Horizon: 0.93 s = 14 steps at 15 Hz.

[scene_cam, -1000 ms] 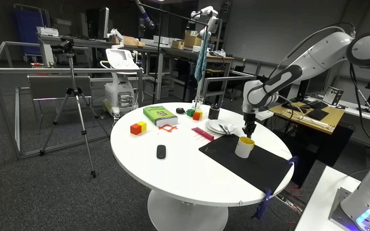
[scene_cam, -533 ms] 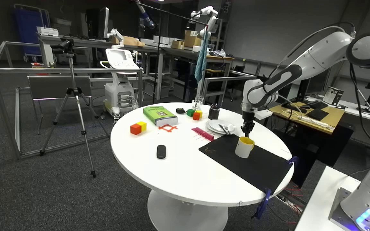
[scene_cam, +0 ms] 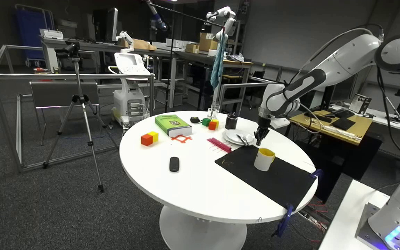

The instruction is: Slide the white mug backward

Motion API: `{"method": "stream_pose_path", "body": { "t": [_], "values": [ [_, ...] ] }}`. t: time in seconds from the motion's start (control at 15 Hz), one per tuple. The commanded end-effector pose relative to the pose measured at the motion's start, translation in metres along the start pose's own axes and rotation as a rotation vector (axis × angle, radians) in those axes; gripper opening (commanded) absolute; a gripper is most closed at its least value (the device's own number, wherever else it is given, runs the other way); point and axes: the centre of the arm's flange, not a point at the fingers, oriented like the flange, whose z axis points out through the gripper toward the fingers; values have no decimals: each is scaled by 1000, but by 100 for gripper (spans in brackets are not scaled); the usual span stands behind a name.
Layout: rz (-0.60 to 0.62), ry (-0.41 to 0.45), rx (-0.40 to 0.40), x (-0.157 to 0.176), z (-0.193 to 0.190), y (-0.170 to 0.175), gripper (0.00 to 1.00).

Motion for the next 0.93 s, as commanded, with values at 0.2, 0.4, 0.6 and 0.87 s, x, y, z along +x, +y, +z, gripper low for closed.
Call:
{"method": "stream_pose_path", "body": {
  "t": [0.2,0.4,0.6,0.87],
  "values": [
    [16,57,93,-2,-9,-15,0],
    [-5,39,146,-5,-10,-26,0],
    [-46,18,179,-9,-9,-34,0],
    [-112,-33,194,-15,-7,-38,0]
  ]
}}
